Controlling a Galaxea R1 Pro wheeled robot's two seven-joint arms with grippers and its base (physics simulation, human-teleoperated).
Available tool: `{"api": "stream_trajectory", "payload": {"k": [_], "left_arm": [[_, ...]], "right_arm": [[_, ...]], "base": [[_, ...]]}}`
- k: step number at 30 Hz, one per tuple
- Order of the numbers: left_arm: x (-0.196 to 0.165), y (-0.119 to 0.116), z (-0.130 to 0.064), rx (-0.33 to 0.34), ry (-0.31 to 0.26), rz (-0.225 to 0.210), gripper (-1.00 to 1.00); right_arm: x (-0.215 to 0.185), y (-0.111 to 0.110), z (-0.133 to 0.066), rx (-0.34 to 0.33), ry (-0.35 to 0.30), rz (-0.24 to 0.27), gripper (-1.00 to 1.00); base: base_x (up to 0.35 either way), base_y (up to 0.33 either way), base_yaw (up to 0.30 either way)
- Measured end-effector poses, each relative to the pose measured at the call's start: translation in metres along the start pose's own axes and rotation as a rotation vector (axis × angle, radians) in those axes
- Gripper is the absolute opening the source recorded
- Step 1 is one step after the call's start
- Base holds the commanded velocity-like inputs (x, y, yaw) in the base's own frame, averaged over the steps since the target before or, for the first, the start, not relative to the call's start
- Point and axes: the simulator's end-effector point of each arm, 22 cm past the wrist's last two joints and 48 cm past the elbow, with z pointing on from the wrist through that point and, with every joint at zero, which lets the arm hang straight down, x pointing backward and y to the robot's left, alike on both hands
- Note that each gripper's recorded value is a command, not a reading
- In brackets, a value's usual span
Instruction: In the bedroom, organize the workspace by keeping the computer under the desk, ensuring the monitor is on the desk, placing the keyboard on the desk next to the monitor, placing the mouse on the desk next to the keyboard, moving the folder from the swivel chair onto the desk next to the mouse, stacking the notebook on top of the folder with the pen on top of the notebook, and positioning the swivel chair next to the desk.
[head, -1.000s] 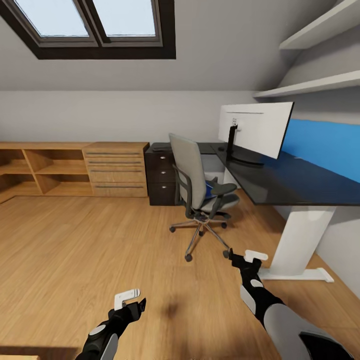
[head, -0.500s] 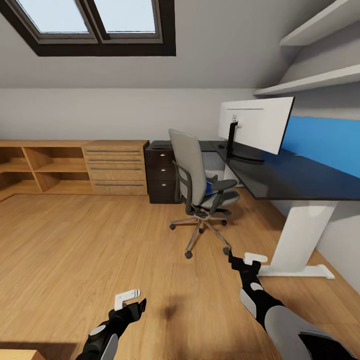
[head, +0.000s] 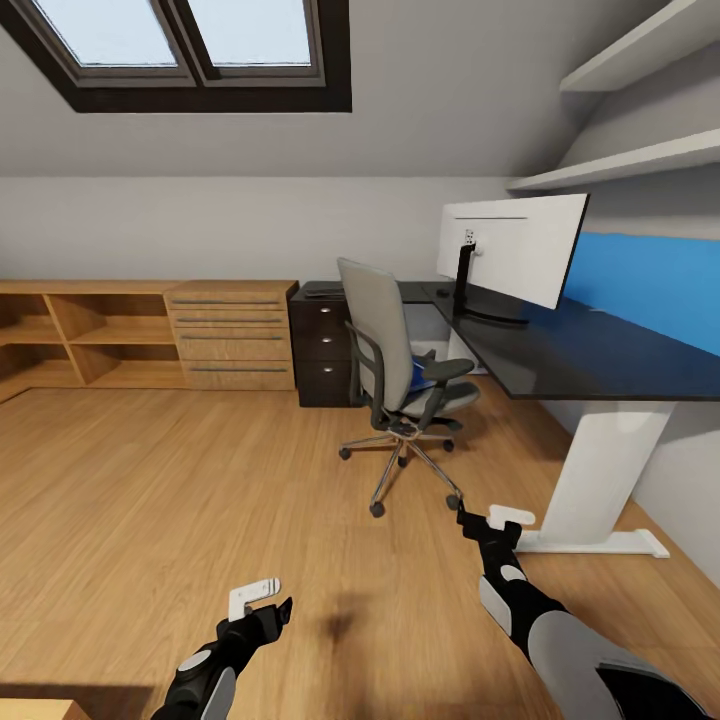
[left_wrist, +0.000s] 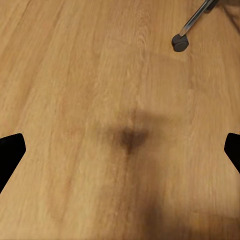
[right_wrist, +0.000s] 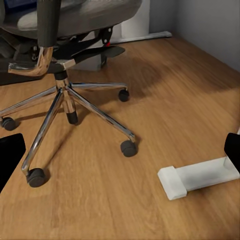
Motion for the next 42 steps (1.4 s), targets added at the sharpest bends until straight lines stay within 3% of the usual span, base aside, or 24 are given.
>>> {"api": "stream_trajectory", "payload": {"k": [7, 8, 9, 12, 25, 42], "left_arm": [[0.0, 0.0, 0.0, 0.0, 0.0, 0.0, 1.0], [0.0, -0.001, 0.0, 0.0, 0.0, 0.0, 1.0], [-0.001, -0.001, -0.002, 0.001, -0.003, 0.001, 1.0], [0.0, -0.001, 0.0, 0.001, 0.0, 0.001, 1.0], [0.012, 0.0, 0.002, -0.002, 0.025, 0.007, 1.0], [0.01, 0.002, 0.002, -0.004, 0.015, 0.006, 1.0]], "right_arm": [[-0.001, -0.002, 0.0, 0.002, -0.002, 0.0, 1.0], [-0.001, -0.002, 0.0, 0.003, -0.003, 0.0, 1.0], [-0.013, -0.003, -0.001, 0.004, -0.048, 0.007, 1.0], [-0.013, -0.003, 0.0, 0.005, -0.058, 0.008, 1.0], [-0.014, -0.003, 0.0, 0.006, -0.061, 0.009, 1.0], [-0.019, -0.004, -0.001, 0.001, -0.084, 0.002, 1.0]], "base": [[0.001, 0.0, 0.0], [0.272, 0.0, 0.0], [0.284, 0.0, 0.0], [0.305, 0.0, 0.0], [0.329, 0.0, 0.0], [0.325, -0.021, 0.0]]}}
